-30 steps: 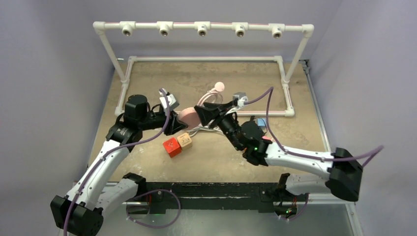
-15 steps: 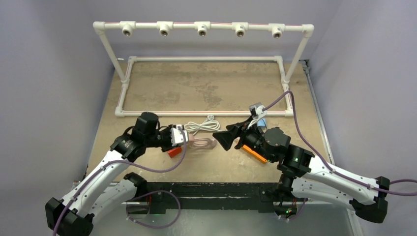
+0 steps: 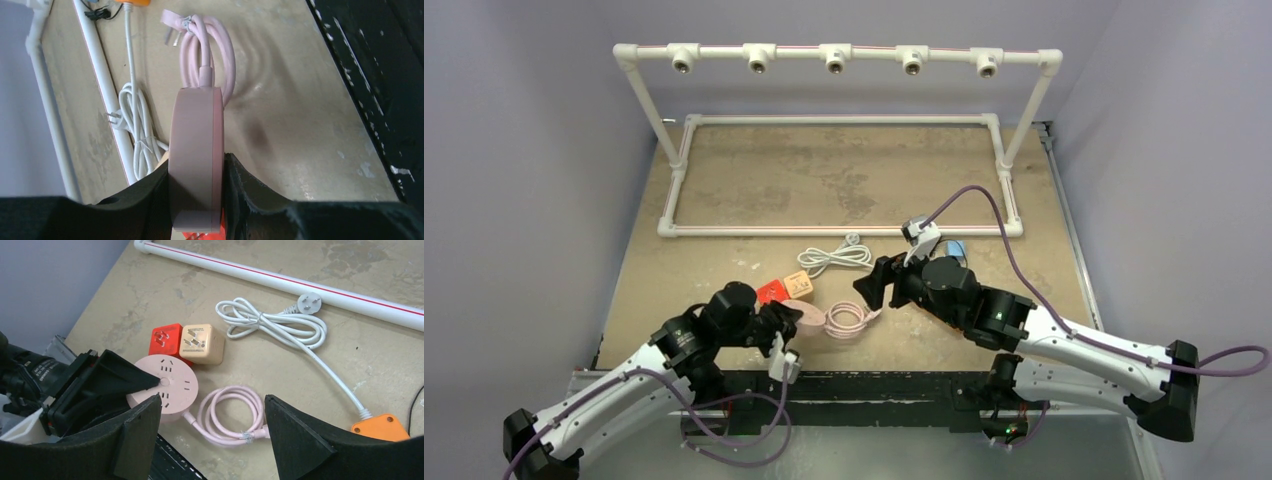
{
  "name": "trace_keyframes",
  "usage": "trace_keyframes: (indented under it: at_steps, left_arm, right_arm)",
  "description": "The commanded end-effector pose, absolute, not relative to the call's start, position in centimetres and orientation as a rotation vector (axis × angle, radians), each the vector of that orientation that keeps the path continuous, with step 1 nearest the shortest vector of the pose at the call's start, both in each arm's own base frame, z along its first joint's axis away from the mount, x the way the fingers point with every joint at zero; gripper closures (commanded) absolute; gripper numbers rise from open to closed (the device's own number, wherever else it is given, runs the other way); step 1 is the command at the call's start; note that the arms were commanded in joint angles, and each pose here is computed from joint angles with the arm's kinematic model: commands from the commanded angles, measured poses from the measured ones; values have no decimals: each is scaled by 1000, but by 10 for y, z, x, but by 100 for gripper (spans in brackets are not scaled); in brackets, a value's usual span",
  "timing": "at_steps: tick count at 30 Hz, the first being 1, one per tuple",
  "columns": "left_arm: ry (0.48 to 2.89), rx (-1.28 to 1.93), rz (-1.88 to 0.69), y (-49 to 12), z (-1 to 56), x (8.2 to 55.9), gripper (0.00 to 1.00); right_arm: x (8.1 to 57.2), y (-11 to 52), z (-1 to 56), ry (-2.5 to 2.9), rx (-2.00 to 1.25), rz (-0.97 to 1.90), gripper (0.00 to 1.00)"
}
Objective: Insert the plug
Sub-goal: Place the socket at the center of the board.
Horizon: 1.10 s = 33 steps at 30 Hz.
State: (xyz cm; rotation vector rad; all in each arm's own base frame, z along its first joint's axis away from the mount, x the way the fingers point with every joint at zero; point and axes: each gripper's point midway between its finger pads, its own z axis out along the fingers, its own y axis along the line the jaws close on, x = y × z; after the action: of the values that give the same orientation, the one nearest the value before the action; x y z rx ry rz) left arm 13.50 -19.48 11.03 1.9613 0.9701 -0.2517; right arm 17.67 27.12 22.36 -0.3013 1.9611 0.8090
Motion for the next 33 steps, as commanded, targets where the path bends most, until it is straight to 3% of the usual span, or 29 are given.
trace_keyframes:
  at_steps: [1, 9, 10, 15, 23, 28, 33]
  left_arm:
    - [717, 2113, -32, -181, 90, 140, 100]
    - [534, 2316, 55, -159, 55, 127, 100]
    - [528, 2342, 71, -155, 51, 128, 97]
    - [603, 2429, 132, -136, 40, 133, 57]
    - [727, 2497, 152, -112, 34, 129, 12]
    - [821, 2439, 153, -111, 43, 132, 4]
    - [1080, 2232, 95, -128, 75, 148, 3]
  right_arm:
    - [181, 274, 228, 1942, -297, 798, 23]
    - [178, 277, 188, 2048, -363, 731, 23]
    - [177, 277, 181, 2069, -368, 720, 23]
    - [173, 277, 156, 2153, -391, 674, 23]
    - [173, 276, 141, 2194, -425, 634, 21]
    - [193, 261, 134, 2228, -370, 530, 22]
    - [244, 242, 139, 2210, -293, 468, 23]
